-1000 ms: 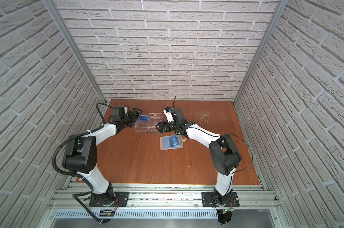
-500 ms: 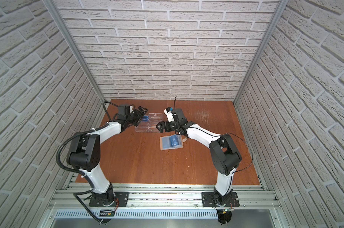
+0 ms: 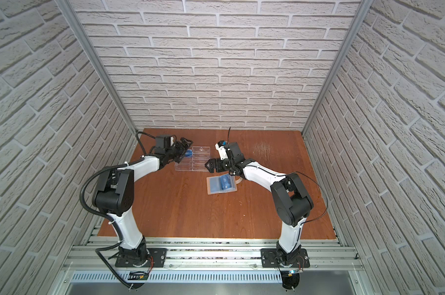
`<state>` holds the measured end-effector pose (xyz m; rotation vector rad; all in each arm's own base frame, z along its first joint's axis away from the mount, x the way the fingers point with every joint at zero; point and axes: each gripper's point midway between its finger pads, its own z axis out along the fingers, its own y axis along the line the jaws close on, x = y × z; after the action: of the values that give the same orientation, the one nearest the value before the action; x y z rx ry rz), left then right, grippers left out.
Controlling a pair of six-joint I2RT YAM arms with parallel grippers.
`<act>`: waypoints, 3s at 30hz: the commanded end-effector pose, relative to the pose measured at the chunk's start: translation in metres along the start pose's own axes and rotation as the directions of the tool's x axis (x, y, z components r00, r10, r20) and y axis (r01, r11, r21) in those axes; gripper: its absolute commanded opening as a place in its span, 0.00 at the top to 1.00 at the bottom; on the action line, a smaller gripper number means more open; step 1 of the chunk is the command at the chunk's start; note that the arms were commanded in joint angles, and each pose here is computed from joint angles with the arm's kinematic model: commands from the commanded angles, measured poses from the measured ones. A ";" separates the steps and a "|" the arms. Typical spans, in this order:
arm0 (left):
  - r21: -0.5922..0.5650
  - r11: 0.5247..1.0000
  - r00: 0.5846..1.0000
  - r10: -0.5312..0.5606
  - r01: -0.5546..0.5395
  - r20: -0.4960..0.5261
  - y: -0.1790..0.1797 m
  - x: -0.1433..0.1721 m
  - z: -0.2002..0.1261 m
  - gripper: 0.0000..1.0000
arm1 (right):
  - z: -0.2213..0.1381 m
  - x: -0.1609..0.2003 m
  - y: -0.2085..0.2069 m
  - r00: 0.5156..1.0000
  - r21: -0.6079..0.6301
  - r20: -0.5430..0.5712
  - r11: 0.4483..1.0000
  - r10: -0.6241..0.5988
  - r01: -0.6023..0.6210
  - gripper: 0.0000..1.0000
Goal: Take the credit cards out of the card holder
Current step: Touch the credit card in the storage box, then take out the credit card from the card slot.
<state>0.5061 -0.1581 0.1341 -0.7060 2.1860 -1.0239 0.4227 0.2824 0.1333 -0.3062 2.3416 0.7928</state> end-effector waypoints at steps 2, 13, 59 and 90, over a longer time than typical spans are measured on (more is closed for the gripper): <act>0.072 0.996 0.997 0.052 -0.056 0.052 -0.031 -0.014 -0.008 0.02 | -0.018 -0.015 0.011 0.998 -0.031 0.061 0.999 -0.012 0.014 0.00; -0.013 0.977 0.976 0.212 -0.211 0.058 -0.057 0.017 -0.053 0.02 | -0.044 0.013 0.002 1.000 0.039 -0.006 0.999 -0.017 0.018 0.00; -0.049 0.996 0.941 0.055 -0.075 -0.334 -0.001 0.209 -0.008 0.02 | -0.030 0.115 -0.081 0.921 0.275 -0.310 0.950 0.237 -0.152 0.44; -0.037 0.998 0.928 0.042 -0.060 -0.371 0.009 0.223 0.000 0.02 | -0.018 0.129 -0.084 0.903 0.255 -0.331 0.947 0.273 -0.193 0.66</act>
<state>0.3553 -0.3000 0.0612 -0.5144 2.5634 -1.1243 0.3480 0.1960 0.0321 -0.0640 2.8253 0.5899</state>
